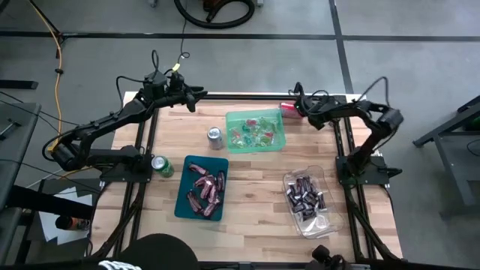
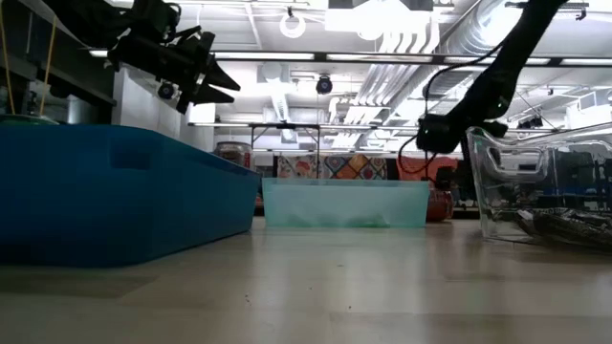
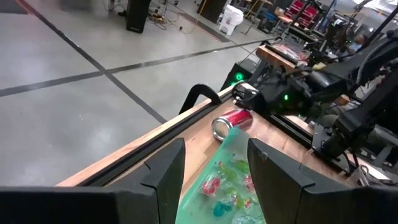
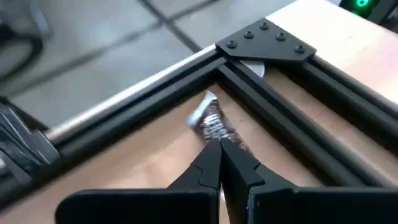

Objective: Organize candy in baskets
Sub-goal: Put the dark brown chocolate bar into the transparent bin

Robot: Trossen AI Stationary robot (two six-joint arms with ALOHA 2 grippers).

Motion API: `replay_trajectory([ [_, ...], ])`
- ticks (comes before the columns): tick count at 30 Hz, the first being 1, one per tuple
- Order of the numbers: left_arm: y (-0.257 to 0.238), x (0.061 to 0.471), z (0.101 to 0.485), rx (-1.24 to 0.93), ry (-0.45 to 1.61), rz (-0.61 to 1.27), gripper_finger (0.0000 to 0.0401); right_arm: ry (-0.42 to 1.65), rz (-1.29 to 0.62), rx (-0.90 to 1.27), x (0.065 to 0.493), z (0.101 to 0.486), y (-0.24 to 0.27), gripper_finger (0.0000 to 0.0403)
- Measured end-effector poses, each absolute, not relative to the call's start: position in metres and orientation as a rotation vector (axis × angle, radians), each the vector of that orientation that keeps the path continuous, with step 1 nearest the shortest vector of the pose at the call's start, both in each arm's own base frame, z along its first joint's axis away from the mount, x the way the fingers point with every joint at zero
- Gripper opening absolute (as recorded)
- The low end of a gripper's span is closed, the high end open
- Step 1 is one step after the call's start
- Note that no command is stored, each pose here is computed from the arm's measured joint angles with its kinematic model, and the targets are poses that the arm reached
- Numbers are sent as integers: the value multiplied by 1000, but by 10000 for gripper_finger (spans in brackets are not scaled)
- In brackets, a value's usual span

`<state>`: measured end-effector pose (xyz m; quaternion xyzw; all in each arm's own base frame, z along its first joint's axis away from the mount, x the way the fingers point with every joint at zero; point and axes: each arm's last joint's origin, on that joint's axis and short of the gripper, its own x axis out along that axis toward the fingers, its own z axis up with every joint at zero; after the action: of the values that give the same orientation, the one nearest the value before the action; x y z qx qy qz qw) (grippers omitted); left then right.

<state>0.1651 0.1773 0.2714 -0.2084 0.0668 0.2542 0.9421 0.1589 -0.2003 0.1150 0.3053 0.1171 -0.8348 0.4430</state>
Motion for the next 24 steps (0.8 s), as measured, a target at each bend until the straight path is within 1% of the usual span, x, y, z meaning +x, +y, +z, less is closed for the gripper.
replay_trajectory([
  [2,177,165,271,-426,143,519,163,272,-2097,695,168,106,-195,0],
  [4,177,165,269,-417,161,519,163,303,-2137,625,171,97,-191,0],
  [6,176,164,267,-425,180,520,163,282,-2174,615,176,98,-194,0],
  [7,176,164,266,-431,188,521,163,265,-2203,644,176,98,-197,0],
  [9,176,164,265,-435,198,522,163,312,-2262,728,173,100,-202,0],
  [11,176,164,265,-433,203,522,163,312,-2279,812,175,109,-214,0],
  [15,176,164,265,-442,204,521,163,310,-2224,803,187,146,-234,0],
  [18,176,164,265,-442,204,521,163,377,-2155,810,188,167,-259,0],
  [19,176,164,265,-442,204,520,163,383,-2153,814,185,170,-267,0],
  [21,176,164,265,-442,204,520,163,374,-2179,891,174,168,-278,0],
  [22,176,164,265,-442,204,520,163,347,-2198,954,169,165,-281,0],
  [24,176,164,265,-442,204,519,163,222,-2268,1066,157,160,-283,0],
])
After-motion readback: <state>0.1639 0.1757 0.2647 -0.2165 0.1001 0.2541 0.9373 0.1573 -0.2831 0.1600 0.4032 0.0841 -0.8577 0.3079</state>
